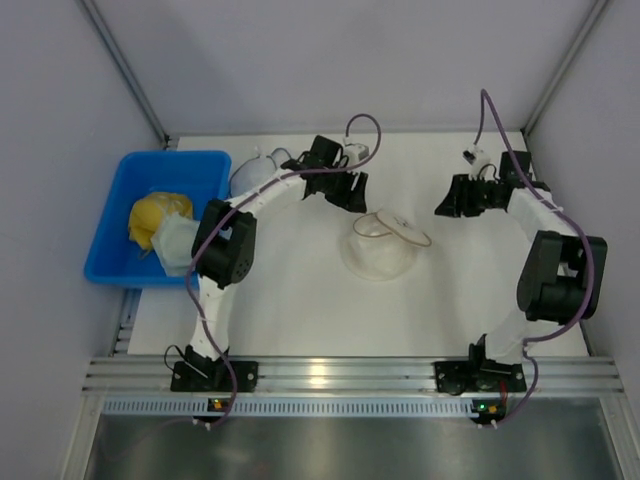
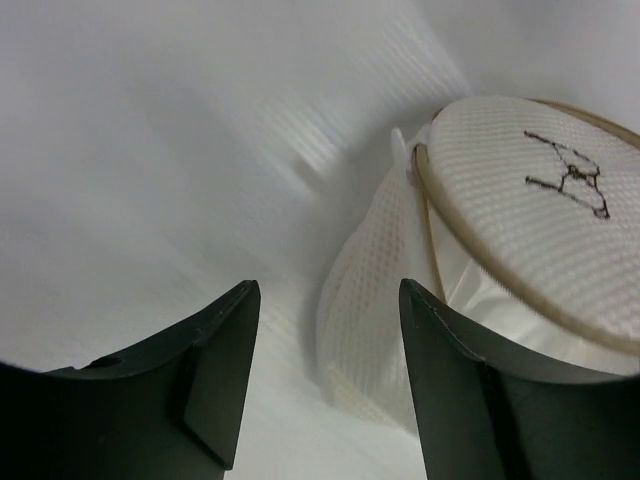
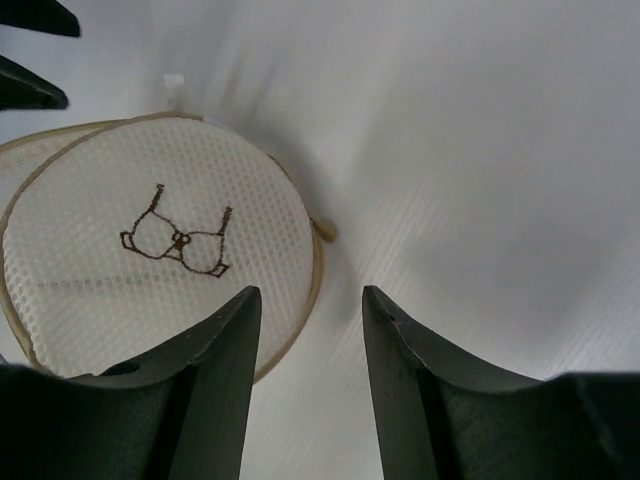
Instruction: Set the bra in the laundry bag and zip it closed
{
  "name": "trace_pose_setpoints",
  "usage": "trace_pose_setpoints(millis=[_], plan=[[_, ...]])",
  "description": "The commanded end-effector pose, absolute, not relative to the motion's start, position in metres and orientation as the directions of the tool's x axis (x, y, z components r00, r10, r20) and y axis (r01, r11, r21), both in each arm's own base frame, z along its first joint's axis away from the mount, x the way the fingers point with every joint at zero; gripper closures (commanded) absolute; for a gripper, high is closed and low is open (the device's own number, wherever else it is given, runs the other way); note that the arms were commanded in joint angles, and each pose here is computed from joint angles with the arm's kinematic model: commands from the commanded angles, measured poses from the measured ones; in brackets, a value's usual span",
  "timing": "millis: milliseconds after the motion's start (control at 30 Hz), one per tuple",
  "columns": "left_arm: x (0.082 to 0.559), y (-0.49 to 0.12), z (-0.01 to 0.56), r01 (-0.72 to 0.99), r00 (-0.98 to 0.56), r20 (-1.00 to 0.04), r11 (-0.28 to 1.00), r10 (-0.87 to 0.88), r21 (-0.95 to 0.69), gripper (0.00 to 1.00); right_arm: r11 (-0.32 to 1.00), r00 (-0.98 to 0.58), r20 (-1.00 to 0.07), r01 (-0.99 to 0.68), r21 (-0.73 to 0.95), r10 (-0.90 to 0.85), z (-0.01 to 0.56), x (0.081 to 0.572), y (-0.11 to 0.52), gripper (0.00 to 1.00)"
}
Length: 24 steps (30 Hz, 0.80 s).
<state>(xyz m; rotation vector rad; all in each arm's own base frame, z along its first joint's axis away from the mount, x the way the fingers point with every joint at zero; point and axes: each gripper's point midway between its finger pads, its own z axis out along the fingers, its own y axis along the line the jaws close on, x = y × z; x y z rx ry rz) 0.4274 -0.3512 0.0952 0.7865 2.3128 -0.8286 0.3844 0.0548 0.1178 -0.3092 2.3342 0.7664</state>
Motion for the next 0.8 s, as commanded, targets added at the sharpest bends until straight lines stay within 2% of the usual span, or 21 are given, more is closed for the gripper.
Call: trace_pose_setpoints(millis=[0,200,333,600,733,767], plan=[[0.43,-0.314,0.168,0.731,-0.533,-0.785,0.638,0.316,-0.24,0.36,0.776,-0.718,-0.692,-0.48,0.41,-0.078,0.115,0.39,0.084,0.54],[0.363,-0.271,0.173,0.705,-0.594,-0.747,0.641,0.299,-0.304,0.36,0.746,-0.768,-0.63,-0.484,0.458,-0.112,0.091,0.36,0.119,0.57],[0.311,-0.265,0.182,0.706,-0.635,-0.726,0.58,0.263,-0.407,0.36,0.707,-0.814,-0.572,-0.465,0.533,-0.104,0.086,0.333,0.135,0.62],[0.246,-0.264,0.208,0.683,-0.7,-0.686,0.468,0.199,-0.561,0.32,0.521,-0.845,-0.518,-0.503,0.69,-0.131,0.122,0.263,0.199,0.63],[0.233,-0.274,0.207,0.648,-0.738,-0.647,0.47,0.193,-0.599,0.28,0.446,-0.836,-0.539,-0.523,0.726,-0.103,0.15,0.256,0.229,0.62],[0.229,-0.28,0.204,0.632,-0.755,-0.624,0.473,0.199,-0.614,0.27,0.428,-0.811,-0.578,-0.555,0.713,-0.089,0.163,0.26,0.234,0.61]])
